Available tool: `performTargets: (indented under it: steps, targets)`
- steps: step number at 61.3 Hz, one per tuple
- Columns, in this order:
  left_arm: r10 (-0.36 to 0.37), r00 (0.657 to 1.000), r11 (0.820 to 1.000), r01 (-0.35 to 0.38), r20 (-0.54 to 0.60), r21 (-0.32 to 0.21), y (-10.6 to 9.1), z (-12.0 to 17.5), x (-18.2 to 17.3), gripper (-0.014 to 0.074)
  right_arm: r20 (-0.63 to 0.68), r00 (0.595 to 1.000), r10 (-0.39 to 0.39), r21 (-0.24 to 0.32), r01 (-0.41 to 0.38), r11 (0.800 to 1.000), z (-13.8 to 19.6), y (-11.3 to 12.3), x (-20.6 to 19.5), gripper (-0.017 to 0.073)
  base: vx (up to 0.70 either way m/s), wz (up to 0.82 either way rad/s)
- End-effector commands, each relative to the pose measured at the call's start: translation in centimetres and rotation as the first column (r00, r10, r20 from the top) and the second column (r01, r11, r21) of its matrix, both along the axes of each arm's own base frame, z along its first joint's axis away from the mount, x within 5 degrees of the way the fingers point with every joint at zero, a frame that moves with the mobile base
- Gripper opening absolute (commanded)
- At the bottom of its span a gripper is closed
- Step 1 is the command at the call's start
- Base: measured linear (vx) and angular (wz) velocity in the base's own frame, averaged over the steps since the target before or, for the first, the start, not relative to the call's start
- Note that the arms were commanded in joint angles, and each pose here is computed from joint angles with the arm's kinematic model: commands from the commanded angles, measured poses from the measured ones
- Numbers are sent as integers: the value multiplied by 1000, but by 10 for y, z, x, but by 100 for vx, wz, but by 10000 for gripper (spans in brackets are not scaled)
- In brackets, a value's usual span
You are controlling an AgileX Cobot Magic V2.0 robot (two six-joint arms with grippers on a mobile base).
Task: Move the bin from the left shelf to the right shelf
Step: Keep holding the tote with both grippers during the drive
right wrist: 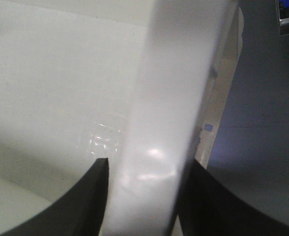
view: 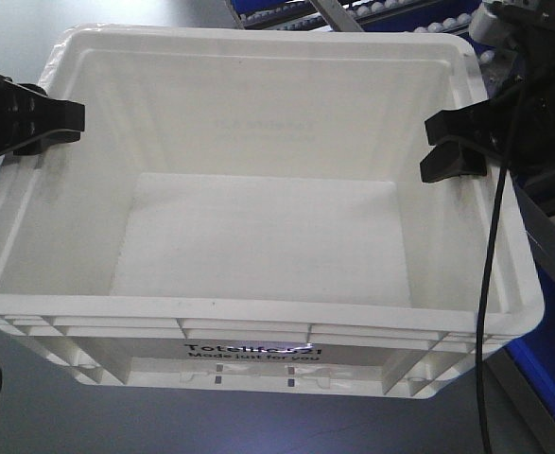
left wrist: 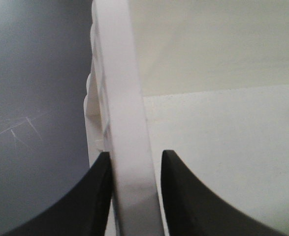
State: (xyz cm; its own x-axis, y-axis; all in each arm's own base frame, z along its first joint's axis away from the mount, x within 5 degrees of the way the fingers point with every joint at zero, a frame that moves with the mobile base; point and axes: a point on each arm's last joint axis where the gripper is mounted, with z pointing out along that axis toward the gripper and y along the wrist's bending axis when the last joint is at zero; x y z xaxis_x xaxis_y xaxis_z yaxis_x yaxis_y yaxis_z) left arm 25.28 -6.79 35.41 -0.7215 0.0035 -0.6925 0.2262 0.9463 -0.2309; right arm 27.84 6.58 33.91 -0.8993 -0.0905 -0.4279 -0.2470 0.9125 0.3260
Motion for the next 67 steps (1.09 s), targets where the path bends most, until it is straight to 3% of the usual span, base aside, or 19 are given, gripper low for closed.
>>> performTargets:
  steps: [1,67]
  targets:
    - [24,982,997,-10,188,-71,-1,34,-4,-5,121,993,11,36,-15,999,26,1,-4,-4,30,-5]
    - [23,982,997,-10,188,-71,-1,34,-4,-5,122,992,10,36,-15,999,26,1,-4,-4,37,16]
